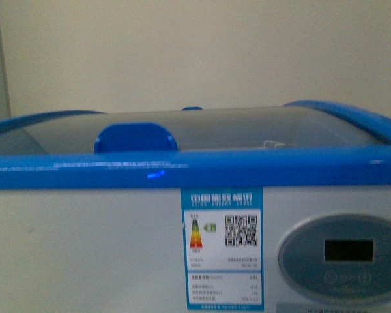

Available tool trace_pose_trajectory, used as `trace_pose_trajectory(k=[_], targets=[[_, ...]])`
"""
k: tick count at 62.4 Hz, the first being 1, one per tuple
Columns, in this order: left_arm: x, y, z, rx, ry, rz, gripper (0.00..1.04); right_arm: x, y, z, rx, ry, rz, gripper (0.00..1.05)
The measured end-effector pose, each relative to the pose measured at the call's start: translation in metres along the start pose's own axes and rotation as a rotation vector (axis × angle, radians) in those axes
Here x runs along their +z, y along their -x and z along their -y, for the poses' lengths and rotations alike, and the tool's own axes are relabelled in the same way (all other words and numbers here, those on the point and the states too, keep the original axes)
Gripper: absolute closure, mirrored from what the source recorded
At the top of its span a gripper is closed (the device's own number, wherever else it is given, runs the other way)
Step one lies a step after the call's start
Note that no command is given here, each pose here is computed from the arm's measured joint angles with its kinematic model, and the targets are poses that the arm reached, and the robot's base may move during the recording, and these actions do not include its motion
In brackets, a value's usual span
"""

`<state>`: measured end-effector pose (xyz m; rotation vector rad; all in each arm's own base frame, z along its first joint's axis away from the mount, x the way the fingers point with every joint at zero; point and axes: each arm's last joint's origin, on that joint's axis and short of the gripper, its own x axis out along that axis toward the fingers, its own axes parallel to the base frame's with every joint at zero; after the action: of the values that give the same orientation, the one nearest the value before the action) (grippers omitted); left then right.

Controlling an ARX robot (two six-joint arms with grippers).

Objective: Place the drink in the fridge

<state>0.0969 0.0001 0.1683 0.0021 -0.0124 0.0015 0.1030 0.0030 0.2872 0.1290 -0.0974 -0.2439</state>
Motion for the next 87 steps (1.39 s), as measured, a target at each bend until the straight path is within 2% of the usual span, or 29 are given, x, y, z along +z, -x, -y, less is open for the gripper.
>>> trace_pose_trajectory(k=[45, 50, 55, 59, 64, 67, 74, 79, 84, 87], targets=[[0.0, 0.0, 0.0, -0.001, 0.0, 0.0, 0.08, 0.0, 0.0, 0.0, 0.0, 0.003, 0.003, 0.62], [0.006, -0.008, -0.002, 0.016, 0.172, -0.16, 0.08, 0.0, 0.0, 0.0, -0.003, 0.003, 0.003, 0.62], [0.024, -0.026, -0.006, 0.007, 0.244, -0.16, 0.08, 0.0, 0.0, 0.0, 0.001, 0.003, 0.003, 0.62], [0.056, -0.054, -0.005, -0.06, 0.228, -0.087, 0.08, 0.0, 0.0, 0.0, 0.002, 0.003, 0.003, 0.62], [0.097, -0.101, 0.005, -0.209, 0.079, -0.001, 0.08, 0.0, 0.0, 0.0, -0.003, 0.003, 0.003, 0.62], [0.11, -0.124, 0.015, -0.305, -0.025, 0.008, 0.08, 0.0, 0.0, 0.0, -0.002, 0.003, 0.003, 0.62], [0.13, -0.159, 0.04, -0.52, -0.232, 0.023, 0.08, 0.0, 0.0, 0.0, -0.001, 0.003, 0.003, 0.62], [0.137, -0.168, 0.057, -0.67, -0.354, 0.035, 0.08, 0.0, 0.0, 0.0, -0.002, 0.003, 0.003, 0.62], [0.135, -0.173, 0.075, -0.83, -0.517, 0.017, 0.08, 0.0, 0.0, 0.0, -0.001, 0.003, 0.003, 0.62], [0.13, -0.18, 0.08, -0.868, -0.591, -0.001, 0.08, 0.0, 0.0, 0.0, -0.001, 0.003, 0.003, 0.62]])
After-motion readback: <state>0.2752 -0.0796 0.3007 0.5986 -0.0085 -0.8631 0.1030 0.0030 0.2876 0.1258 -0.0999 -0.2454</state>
